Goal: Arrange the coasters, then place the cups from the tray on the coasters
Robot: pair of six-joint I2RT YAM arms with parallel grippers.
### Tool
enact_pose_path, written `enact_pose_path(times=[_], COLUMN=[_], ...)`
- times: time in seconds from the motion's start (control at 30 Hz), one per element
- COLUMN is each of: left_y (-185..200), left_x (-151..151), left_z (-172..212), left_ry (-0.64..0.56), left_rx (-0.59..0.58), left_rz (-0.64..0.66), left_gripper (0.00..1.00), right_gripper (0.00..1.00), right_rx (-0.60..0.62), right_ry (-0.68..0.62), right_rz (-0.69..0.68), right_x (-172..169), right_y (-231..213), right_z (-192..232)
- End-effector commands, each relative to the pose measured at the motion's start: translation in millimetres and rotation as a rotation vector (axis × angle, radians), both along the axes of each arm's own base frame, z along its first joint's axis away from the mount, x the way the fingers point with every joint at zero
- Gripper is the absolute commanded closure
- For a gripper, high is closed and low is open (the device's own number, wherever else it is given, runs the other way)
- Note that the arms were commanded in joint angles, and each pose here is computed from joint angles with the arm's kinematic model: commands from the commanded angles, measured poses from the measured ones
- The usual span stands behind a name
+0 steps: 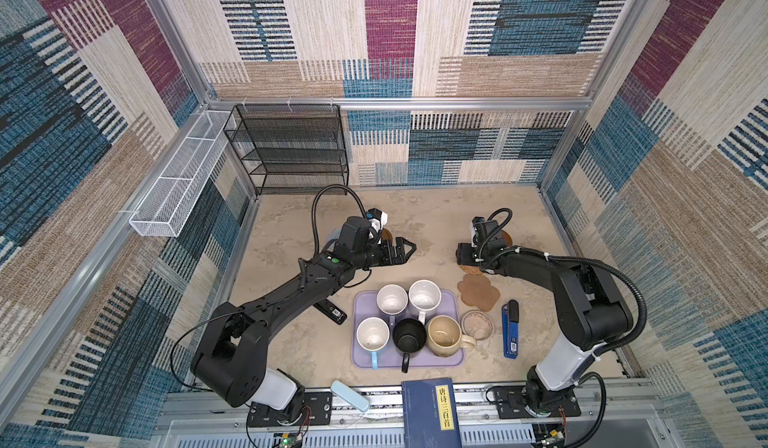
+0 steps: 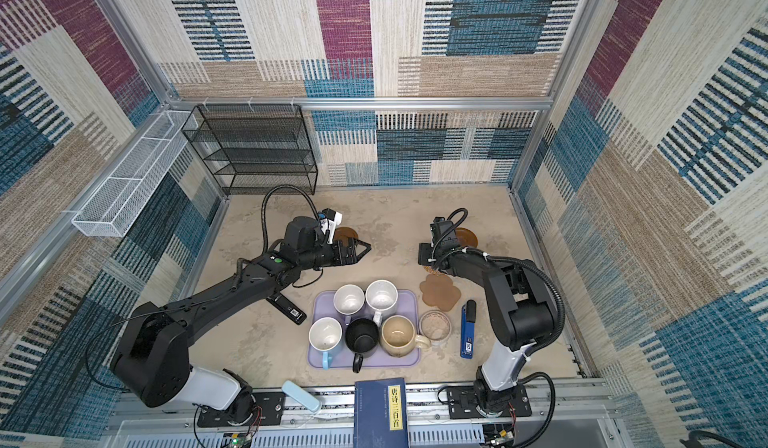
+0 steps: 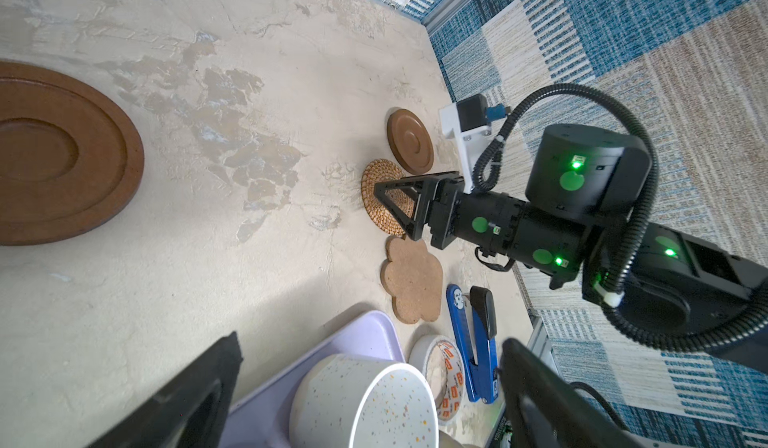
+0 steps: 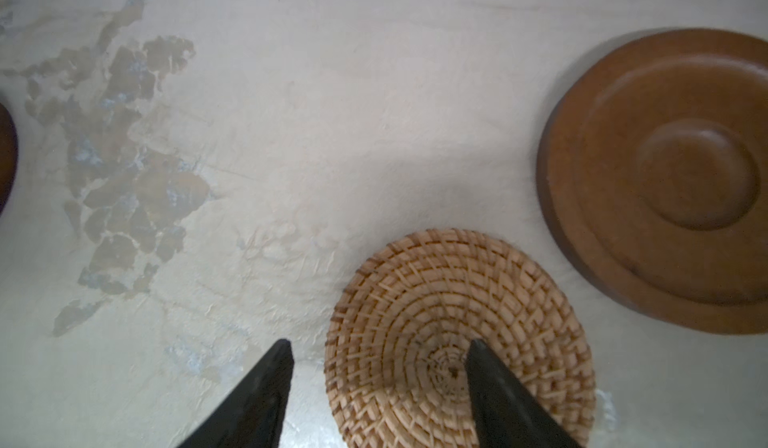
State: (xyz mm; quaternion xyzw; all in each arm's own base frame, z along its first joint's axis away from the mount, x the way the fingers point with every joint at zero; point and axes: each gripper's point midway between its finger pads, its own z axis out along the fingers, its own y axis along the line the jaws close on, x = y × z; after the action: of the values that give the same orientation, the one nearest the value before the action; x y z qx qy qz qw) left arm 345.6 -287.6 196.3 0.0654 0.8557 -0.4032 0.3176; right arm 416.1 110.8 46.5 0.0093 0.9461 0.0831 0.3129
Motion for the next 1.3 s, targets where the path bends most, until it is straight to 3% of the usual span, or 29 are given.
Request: enact_pose_path(times=[0.0, 0.23, 0.73, 1.1, 1.27], left_y=[-3.7, 1.5, 20.9, 29.4, 28.9], left_x=[5.2, 7.3, 13.6, 18.8, 20.4], left_z=[4.8, -2.2, -4.0, -8.1, -9.6], left_ry=[-0.033, -0.032, -0.043, -0.034, -0.027], left_rx=[-0.008, 0.036, 0.038, 0.033, 0.027], left_rz=[-0.007, 0.009, 0.101, 0.136, 0.134], left_gripper=[0.00, 0.00, 0.00, 0.00, 0.00], right_gripper=[0.38, 0.47, 0.59, 0.60, 0.60], right_rx=[-0.010, 0.020, 0.119, 0.171, 0.147], right_ry=[0.009, 0.059, 0.029, 0.018, -0.001], right_rz=[0.035, 0.072, 0.226, 0.361, 0.358], right_x=[2.0, 4.8, 46.0, 62.3, 62.3], right_y=[12.2, 34.9, 117.9, 182.4, 186.0], right_z=[-5.2, -24.4, -11.0, -0.8, 4.8])
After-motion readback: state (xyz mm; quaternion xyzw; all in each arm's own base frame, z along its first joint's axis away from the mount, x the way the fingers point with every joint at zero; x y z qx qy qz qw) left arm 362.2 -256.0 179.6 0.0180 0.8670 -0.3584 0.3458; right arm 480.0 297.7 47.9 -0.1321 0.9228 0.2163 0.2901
